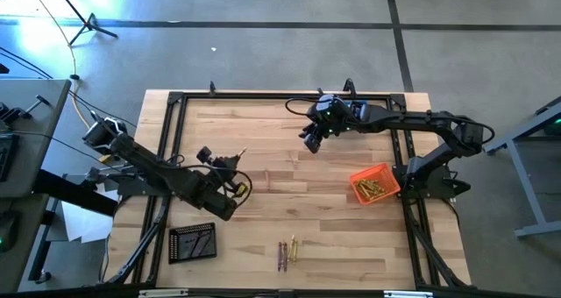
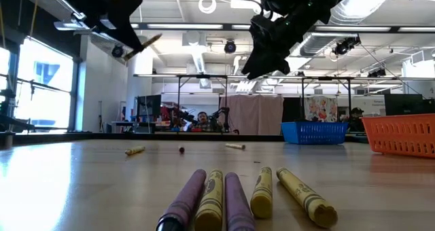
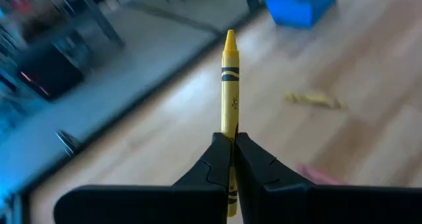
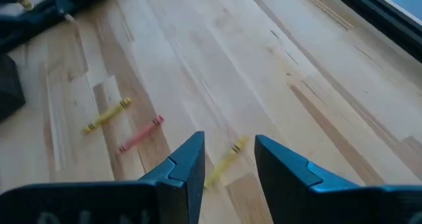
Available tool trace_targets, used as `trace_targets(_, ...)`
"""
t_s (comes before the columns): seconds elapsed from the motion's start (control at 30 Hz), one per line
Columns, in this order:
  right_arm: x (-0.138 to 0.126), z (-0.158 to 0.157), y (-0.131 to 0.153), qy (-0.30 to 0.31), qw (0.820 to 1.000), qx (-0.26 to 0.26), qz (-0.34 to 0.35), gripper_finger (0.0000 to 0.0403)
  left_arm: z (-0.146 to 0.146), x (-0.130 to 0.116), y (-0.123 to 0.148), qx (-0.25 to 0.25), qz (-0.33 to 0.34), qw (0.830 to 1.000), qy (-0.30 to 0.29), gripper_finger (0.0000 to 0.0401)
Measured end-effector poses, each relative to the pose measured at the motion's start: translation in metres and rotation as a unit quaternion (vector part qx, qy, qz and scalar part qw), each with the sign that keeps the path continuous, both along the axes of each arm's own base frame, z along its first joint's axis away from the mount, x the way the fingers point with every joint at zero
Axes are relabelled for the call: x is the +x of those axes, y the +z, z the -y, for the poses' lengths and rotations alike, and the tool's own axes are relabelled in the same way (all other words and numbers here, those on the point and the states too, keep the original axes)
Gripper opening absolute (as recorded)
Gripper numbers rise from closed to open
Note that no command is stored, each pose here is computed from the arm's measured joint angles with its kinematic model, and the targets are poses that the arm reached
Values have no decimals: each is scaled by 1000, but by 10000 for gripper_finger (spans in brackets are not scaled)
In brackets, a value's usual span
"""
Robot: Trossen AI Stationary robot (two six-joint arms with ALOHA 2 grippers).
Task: Sort crayons
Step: Put the yellow crayon into the orange basket
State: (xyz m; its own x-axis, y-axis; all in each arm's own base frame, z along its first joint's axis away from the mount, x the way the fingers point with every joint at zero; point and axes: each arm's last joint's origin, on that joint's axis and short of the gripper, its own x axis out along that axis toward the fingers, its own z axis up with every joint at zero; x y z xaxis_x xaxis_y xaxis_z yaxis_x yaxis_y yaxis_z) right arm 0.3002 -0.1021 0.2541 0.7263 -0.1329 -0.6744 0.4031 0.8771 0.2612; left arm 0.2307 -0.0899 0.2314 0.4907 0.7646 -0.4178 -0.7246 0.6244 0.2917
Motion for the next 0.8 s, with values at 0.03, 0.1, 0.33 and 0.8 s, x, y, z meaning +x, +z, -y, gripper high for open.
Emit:
trace_targets(0.03,0,0,1,-4,1000,2,4,119,1,0,1,21,10,1000,2,0)
trace_targets(0.1,1,1,1,-26,1000,6,8,119,3,-2,4,60,31,998,4,0)
trace_targets(0.33,2,-4,1,-30,997,72,21,119,11,-6,6,101,46,994,-9,0)
trace_targets(0.8,8,-33,-2,-11,995,103,5,119,31,20,11,47,-18,988,-145,0)
